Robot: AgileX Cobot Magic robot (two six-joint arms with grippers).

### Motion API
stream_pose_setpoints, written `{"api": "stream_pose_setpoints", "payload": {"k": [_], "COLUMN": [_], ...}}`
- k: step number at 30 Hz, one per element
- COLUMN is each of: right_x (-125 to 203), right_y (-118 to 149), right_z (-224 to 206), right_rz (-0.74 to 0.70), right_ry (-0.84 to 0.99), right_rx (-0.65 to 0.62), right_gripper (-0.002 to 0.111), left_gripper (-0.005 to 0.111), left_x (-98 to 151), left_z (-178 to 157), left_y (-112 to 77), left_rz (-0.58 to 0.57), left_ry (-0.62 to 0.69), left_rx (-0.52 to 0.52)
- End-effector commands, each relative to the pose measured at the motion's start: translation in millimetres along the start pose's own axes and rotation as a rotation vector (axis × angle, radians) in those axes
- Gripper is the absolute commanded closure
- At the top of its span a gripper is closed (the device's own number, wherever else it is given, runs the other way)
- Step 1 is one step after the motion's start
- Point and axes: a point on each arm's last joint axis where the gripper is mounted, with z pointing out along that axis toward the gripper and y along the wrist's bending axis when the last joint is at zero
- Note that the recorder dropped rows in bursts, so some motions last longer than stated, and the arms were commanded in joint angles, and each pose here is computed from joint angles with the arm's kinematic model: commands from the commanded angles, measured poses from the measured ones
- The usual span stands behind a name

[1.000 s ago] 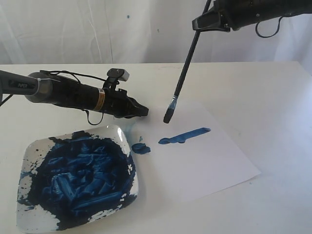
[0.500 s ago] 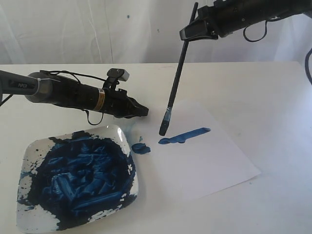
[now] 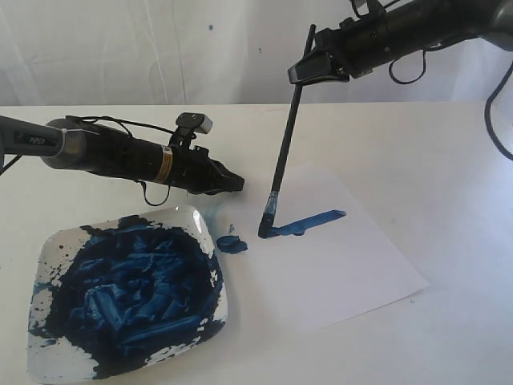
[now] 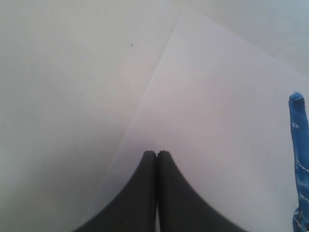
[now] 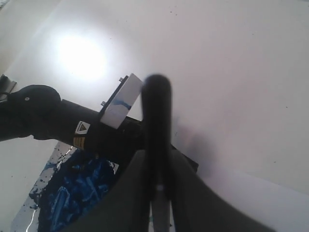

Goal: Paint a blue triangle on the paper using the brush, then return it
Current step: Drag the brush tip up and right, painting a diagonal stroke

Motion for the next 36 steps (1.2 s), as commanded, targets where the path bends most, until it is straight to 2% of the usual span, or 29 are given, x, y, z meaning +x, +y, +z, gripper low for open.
{"api": "stream_pose_setpoints", "payload": {"k": [1, 11, 36], "right_x": [1, 2, -8], "right_y": [0, -1, -12], "right_z": [-1, 0, -1], "right_rz": [-0.011, -0.036, -0.128], "right_ry": [0.021, 0.025, -0.085], "right_rx": [0.015, 0.016, 0.14], "right_gripper": [0.108, 0.108, 0.108], "left_gripper": [0.107, 0.107, 0.107], "left_x": [-2, -2, -2], "left_z": [-1, -1, -1], "left_y": [-1.2, -1.2, -1.2], "left_rz": [0.01, 0.01, 0.01], "left_ry": [0.001, 0.001, 0.001], "left_rx": [-0.004, -0.004, -0.004]}}
